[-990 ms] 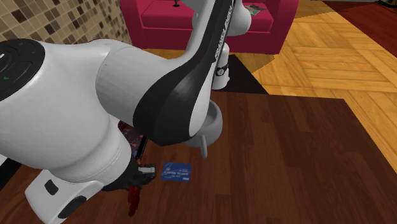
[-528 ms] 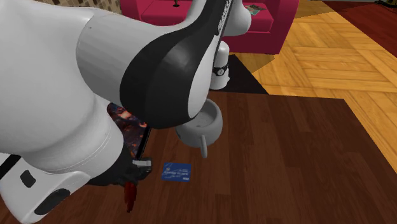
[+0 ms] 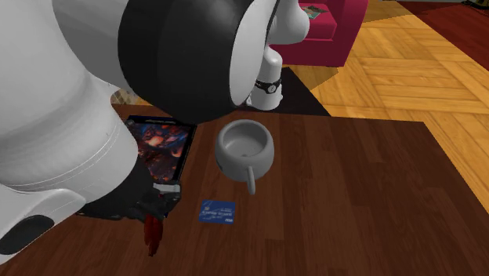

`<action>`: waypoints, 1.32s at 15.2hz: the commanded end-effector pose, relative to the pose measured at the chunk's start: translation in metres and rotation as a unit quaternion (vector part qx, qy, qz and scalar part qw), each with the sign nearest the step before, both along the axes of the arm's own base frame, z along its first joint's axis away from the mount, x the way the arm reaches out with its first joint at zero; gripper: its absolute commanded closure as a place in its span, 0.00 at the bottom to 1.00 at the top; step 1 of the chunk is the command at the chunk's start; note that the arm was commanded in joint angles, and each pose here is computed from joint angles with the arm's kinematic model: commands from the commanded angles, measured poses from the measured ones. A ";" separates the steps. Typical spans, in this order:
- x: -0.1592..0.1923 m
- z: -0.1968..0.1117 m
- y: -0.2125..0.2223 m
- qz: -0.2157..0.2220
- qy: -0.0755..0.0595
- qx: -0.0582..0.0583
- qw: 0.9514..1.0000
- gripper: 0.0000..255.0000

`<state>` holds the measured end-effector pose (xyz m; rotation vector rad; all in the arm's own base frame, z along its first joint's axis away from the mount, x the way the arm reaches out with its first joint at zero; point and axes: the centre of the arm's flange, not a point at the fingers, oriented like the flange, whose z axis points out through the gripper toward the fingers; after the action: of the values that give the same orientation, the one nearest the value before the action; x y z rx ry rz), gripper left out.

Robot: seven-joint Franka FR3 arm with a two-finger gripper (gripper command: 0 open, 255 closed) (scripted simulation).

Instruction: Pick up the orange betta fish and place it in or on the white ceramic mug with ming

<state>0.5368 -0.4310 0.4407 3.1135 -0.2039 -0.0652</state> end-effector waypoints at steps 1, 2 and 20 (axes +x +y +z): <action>0.001 0.011 -0.001 0.000 0.000 0.000 1.000 1.00; 0.001 0.017 -0.001 0.000 0.000 0.000 1.000 1.00; -0.027 0.090 0.044 0.000 0.000 0.000 1.000 1.00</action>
<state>0.5180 -0.3971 0.5287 3.1132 -0.2054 -0.0660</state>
